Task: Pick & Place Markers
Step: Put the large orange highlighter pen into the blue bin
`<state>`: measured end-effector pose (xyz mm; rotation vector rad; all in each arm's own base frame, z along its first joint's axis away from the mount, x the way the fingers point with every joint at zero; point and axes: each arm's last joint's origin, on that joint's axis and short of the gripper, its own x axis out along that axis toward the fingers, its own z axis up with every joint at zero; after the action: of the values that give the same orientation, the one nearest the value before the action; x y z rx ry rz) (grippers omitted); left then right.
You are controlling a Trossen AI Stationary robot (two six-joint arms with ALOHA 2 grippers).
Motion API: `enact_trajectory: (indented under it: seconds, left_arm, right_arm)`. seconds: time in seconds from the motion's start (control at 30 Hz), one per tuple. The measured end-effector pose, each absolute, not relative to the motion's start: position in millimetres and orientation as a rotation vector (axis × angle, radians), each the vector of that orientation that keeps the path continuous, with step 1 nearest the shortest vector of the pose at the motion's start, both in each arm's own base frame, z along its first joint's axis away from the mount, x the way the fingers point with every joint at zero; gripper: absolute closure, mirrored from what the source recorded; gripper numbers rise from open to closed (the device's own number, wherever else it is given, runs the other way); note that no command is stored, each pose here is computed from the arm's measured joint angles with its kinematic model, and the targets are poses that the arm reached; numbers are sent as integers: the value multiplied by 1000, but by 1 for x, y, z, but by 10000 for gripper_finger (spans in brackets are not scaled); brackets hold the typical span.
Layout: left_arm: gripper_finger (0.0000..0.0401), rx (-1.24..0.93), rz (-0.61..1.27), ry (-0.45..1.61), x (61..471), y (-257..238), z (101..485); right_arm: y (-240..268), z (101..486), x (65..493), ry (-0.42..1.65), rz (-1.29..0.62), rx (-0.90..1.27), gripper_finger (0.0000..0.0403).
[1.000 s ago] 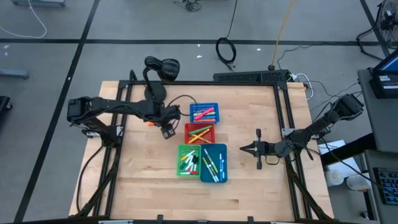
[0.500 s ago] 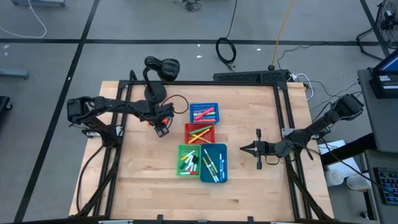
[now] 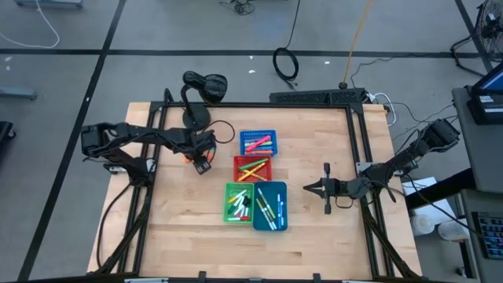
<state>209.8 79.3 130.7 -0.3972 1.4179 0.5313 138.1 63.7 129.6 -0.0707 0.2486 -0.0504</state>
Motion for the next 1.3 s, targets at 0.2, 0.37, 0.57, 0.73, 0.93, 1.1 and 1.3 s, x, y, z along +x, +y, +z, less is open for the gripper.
enact_trajectory:
  seconds: [0.2,0.37,0.57,0.73,0.93,1.1,1.3]
  left_arm:
    - [251,-396,517,1420,206,75,124]
    - [331,-388,523,1385,210,72,124]
    - [339,-397,558,1361,212,70,123]
    - [339,-370,578,1354,213,66,123]
    - [337,-336,590,1351,214,61,122]
    - [336,-330,592,1351,215,60,122]
    - [336,-332,595,1348,215,60,122]
  right_arm:
    - [64,130,138,249,-50,-71,403]
    - [64,130,138,249,-50,-71,403]
    - [64,130,138,249,-50,-71,403]
    - [64,130,138,249,-50,-71,403]
    - [64,130,138,249,-50,-71,403]
    - [64,130,138,249,-50,-71,403]
    - [64,130,138,249,-50,-71,403]
